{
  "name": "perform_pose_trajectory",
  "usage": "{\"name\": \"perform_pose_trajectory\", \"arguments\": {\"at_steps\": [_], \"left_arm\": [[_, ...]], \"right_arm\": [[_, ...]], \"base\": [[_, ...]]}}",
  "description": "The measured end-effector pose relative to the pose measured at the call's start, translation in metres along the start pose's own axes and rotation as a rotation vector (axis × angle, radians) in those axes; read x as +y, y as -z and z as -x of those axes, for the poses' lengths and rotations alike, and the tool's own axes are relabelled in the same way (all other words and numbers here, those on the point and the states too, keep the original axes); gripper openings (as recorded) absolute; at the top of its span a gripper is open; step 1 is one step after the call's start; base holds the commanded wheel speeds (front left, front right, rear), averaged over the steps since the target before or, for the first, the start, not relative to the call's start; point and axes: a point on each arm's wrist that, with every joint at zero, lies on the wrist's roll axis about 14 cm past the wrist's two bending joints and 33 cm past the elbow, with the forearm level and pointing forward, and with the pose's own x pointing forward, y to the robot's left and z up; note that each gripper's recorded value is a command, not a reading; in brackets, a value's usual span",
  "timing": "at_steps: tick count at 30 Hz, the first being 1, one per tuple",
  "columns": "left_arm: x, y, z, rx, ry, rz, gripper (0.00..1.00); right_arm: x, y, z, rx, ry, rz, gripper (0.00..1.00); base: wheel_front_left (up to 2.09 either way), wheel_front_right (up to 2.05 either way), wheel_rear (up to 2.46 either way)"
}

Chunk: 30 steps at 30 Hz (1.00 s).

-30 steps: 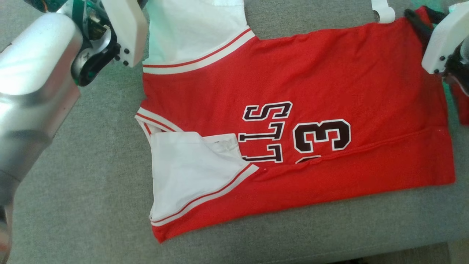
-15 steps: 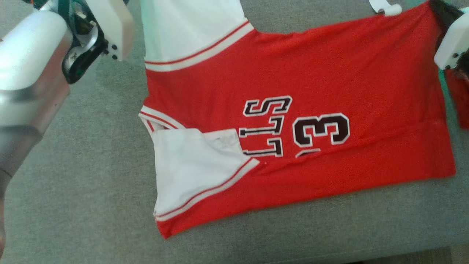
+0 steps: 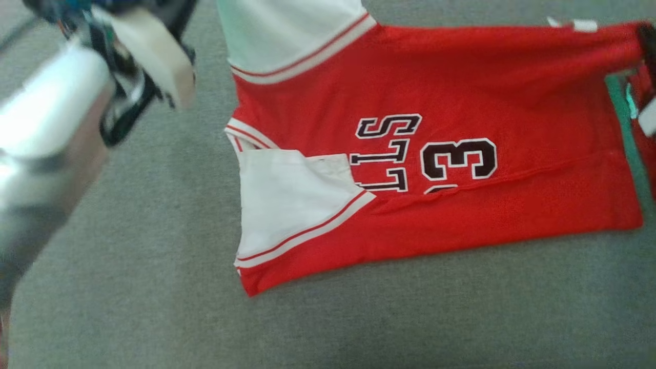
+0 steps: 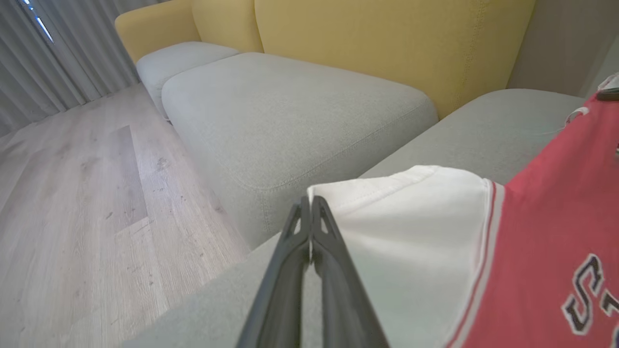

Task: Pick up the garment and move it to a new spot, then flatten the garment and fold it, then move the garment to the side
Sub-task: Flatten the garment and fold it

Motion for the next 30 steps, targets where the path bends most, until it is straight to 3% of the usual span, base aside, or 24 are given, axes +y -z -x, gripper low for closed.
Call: {"name": "perform_pose_trajectory", "arguments": {"at_steps": [8, 16, 30], "left_arm": [[-0.043, 0.049, 0.057, 0.032, 0.001, 0.09, 0.0], [-0.071, 0.062, 0.105, 0.042, -0.029, 0.15, 0.0], [-0.133, 0.101, 0.147, 0.145, -0.01, 0.325, 0.0]], "right_arm": [[0.006, 0.022, 0.021, -0.006, -0.036, -0.044, 0.0], [0.009, 0.052, 0.049, 0.03, -0.048, -0.067, 0.0], [0.001, 0.095, 0.08, 0.1, -0.007, -0.116, 0.0]], "base": [[0.0, 0.0, 0.0], [0.0, 0.0, 0.0], [0.0, 0.0, 0.0]]}}
